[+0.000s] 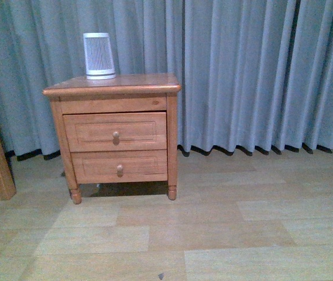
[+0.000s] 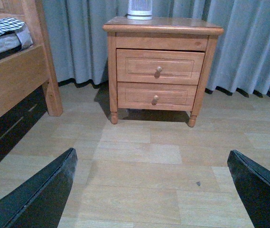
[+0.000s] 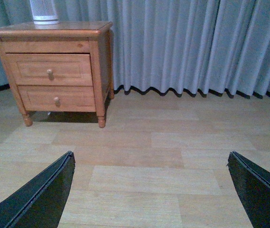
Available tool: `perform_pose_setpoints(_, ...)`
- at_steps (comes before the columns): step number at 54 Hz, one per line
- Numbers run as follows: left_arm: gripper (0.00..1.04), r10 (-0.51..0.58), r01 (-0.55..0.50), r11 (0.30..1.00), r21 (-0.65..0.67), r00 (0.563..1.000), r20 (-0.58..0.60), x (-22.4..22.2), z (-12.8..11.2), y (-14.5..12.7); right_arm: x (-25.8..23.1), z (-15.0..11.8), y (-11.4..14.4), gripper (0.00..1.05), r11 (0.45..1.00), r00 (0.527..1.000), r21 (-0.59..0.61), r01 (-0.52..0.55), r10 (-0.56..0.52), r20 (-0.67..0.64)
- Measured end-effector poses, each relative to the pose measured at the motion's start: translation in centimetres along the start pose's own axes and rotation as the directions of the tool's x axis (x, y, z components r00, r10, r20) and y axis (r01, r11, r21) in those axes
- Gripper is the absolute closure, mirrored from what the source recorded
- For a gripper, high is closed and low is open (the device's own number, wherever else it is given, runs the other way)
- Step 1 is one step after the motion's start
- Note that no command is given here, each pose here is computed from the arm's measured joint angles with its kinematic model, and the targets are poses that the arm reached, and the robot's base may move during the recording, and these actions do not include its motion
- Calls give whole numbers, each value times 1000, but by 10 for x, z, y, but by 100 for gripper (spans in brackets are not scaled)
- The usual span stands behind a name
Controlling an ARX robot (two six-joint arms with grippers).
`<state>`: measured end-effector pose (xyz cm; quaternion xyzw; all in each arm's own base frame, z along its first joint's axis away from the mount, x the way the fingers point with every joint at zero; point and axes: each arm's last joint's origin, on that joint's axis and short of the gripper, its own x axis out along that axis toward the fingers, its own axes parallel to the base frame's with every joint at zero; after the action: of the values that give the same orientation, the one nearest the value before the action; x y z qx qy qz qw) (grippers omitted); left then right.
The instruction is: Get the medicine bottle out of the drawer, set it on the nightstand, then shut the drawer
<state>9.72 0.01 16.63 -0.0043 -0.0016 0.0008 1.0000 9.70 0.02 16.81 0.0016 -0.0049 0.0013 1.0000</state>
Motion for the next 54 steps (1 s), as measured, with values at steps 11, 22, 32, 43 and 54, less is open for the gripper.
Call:
perform_pose_setpoints(11, 7, 0, 0, 1000, 0, 1000, 0, 0, 0, 0, 0, 0, 0, 7, 1000, 1000, 0, 0, 0, 0)
perform_pose_setpoints(22, 7, 0, 0, 1000, 0, 1000, 0, 0, 0, 0, 0, 0, 0, 7, 1000, 1000, 0, 0, 0, 0)
perform_pose_setpoints(32, 7, 0, 0, 1000, 0, 1000, 0, 0, 0, 0, 0, 0, 0, 7, 1000, 1000, 0, 0, 0, 0)
perform_pose_setpoints(43, 7, 0, 0, 1000, 0, 1000, 0, 0, 0, 0, 0, 0, 0, 7, 1000, 1000, 0, 0, 0, 0)
perform_pose_setpoints(54, 7, 0, 0, 1000, 0, 1000, 0, 0, 0, 0, 0, 0, 0, 7, 1000, 1000, 0, 0, 0, 0)
